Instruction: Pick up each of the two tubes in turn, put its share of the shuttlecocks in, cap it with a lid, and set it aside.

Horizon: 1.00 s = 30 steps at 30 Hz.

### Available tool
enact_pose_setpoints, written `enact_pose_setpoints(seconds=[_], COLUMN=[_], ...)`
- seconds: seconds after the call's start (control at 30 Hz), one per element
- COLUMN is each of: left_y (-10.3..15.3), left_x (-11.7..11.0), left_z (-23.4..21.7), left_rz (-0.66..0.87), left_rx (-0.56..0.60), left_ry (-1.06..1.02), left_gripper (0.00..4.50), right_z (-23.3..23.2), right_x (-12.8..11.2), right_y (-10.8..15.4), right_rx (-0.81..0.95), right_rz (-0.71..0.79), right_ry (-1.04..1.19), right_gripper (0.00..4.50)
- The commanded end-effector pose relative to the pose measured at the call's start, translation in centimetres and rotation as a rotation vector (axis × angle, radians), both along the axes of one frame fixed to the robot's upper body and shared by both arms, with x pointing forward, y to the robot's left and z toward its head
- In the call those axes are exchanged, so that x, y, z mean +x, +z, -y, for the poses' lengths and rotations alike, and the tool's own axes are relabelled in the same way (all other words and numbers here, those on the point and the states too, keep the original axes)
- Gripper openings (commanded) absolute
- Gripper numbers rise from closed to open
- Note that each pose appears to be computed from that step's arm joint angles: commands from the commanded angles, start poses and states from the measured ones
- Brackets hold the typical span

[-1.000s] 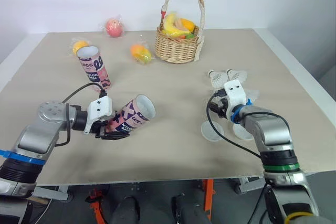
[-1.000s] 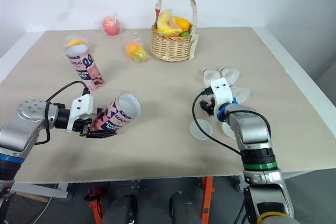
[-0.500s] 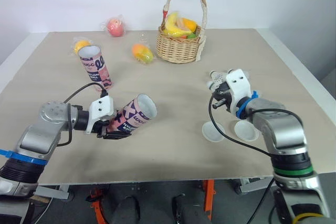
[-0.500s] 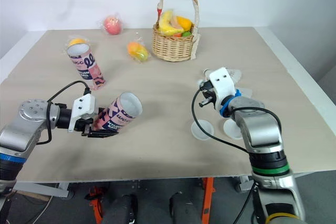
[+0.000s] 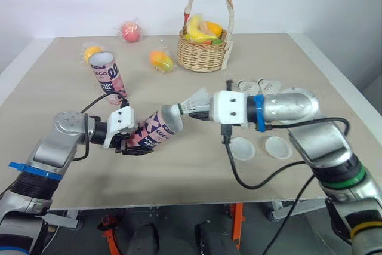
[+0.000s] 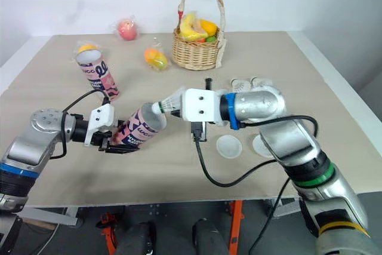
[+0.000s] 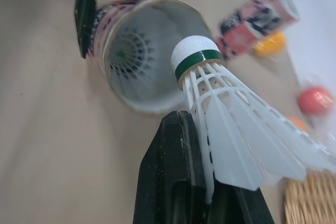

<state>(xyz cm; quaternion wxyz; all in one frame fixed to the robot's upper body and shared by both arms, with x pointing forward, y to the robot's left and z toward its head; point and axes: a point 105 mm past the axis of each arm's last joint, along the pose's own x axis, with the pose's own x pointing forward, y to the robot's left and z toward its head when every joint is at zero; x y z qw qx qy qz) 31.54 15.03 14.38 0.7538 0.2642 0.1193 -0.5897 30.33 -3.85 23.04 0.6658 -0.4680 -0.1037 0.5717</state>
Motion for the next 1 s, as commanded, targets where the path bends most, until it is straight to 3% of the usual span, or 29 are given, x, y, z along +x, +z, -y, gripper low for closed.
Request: enact_pose_setpoints(seconds=[0.03,0.13,0.17,0.2,0.37,0.57,0.77,0.8,0.87,0.93,0.97,1.0], left_y=[0.4,0.5,0.5,0.5,0.5,0.5,0.6,0.6,0.6,0.5,0.5,0.5], left_x=[0.1,0.2,0.1,0.1,0.0,0.0,0.2,0.2,0.2,0.3,0.4,0.4], left_z=[0.5,0.5,0.5,0.5,0.5,0.6,0.7,0.7,0.7,0.8,0.9,0.9], left_rz=[0.023,0.025,0.027,0.027,0.027,0.029,0.032,0.032,0.032,0.032,0.032,0.033], left_rx=[0.008,0.008,0.008,0.008,0.007,0.000,-0.015,-0.015,-0.016,-0.014,-0.014,-0.012], left_ry=[-0.022,-0.023,-0.024,-0.025,-0.024,-0.024,-0.022,-0.022,-0.022,-0.025,-0.027,-0.029], left_gripper=[3.29,3.29,3.29,3.29,3.29,3.29,3.29,3.29,3.29,3.29,3.29,3.29], right_z=[-1.3,-1.8,-2.0,-2.1,-1.5,2.2,4.6,4.6,4.2,2.8,2.2,1.7], right_x=[-0.7,-0.5,-0.4,-0.3,-0.6,0.0,2.0,2.1,2.1,1.4,1.0,0.8], right_y=[0.5,0.2,0.3,0.3,2.1,3.5,4.4,4.3,3.9,2.8,2.3,2.0], right_rx=[-0.081,-0.135,-0.144,-0.150,-0.128,-0.074,0.129,0.145,0.175,0.161,0.141,0.123], right_rz=[0.045,0.038,0.036,0.035,0.000,-0.107,-0.227,-0.238,-0.283,-0.307,-0.310,-0.307], right_ry=[0.120,0.160,0.170,0.177,0.215,0.168,0.004,-0.002,-0.016,0.022,0.046,0.062], right_gripper=[0.01,0.01,0.72,0.98,3.35,3.35,3.35,2.97,2.62,1.52,1.26,0.70])
